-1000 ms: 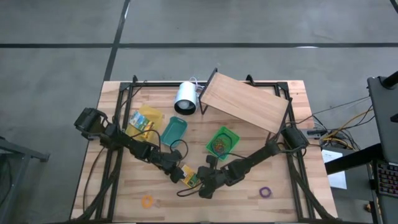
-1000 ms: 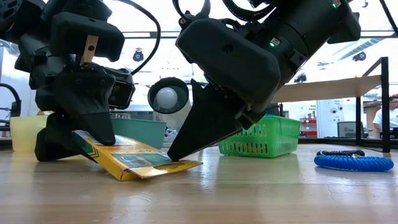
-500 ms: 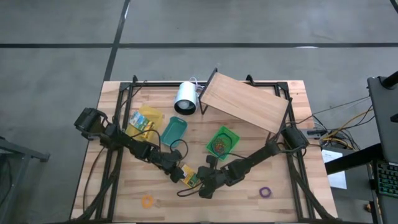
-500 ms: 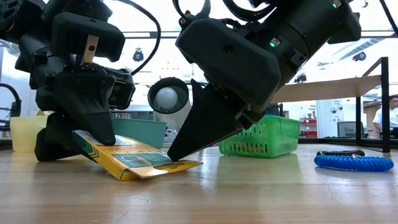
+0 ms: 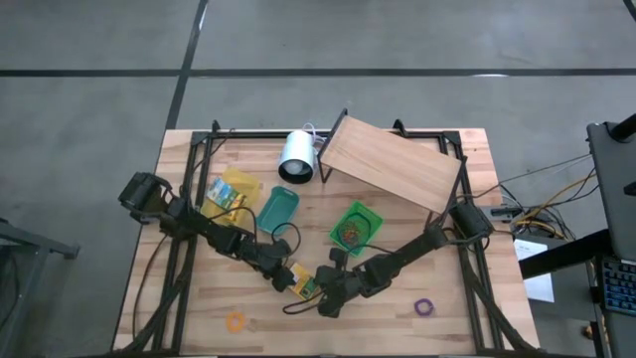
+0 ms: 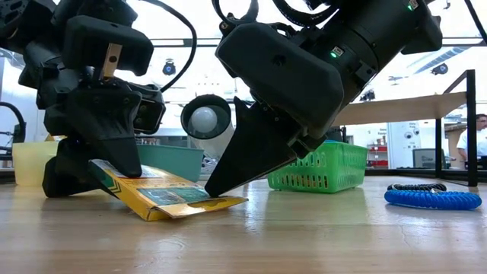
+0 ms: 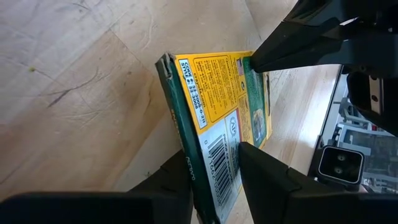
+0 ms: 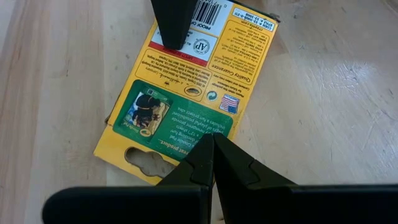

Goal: Pick & Place Office Desk Supplies
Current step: Put the big yellow crayon box into the yellow bin

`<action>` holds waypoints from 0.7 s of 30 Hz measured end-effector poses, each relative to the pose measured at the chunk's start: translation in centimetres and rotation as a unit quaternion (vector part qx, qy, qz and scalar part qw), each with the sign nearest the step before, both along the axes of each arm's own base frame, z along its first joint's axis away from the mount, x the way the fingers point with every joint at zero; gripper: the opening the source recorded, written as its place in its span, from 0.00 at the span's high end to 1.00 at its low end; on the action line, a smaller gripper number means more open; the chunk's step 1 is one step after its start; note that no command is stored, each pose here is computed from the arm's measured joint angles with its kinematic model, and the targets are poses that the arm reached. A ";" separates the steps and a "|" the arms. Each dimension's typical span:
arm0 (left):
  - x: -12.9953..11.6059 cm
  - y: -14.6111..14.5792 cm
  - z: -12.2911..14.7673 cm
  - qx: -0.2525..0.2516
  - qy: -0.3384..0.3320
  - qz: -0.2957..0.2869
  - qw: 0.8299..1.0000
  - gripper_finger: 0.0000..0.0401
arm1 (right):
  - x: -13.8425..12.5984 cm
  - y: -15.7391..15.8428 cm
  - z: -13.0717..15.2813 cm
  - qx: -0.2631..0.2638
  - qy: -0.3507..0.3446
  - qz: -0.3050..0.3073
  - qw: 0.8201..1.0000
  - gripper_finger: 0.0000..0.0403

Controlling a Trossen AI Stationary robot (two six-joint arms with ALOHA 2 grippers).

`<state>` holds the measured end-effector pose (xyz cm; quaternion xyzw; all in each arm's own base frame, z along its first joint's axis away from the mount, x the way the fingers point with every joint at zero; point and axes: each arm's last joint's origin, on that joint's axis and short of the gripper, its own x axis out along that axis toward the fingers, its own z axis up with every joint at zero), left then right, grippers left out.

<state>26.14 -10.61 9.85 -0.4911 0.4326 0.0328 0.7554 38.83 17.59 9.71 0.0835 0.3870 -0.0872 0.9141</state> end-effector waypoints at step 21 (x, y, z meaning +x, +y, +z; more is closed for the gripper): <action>0.2 -0.1 0.3 -0.014 -0.015 -0.004 1.000 0.90 | 0.0 0.0 0.0 0.001 0.001 0.001 1.000 0.98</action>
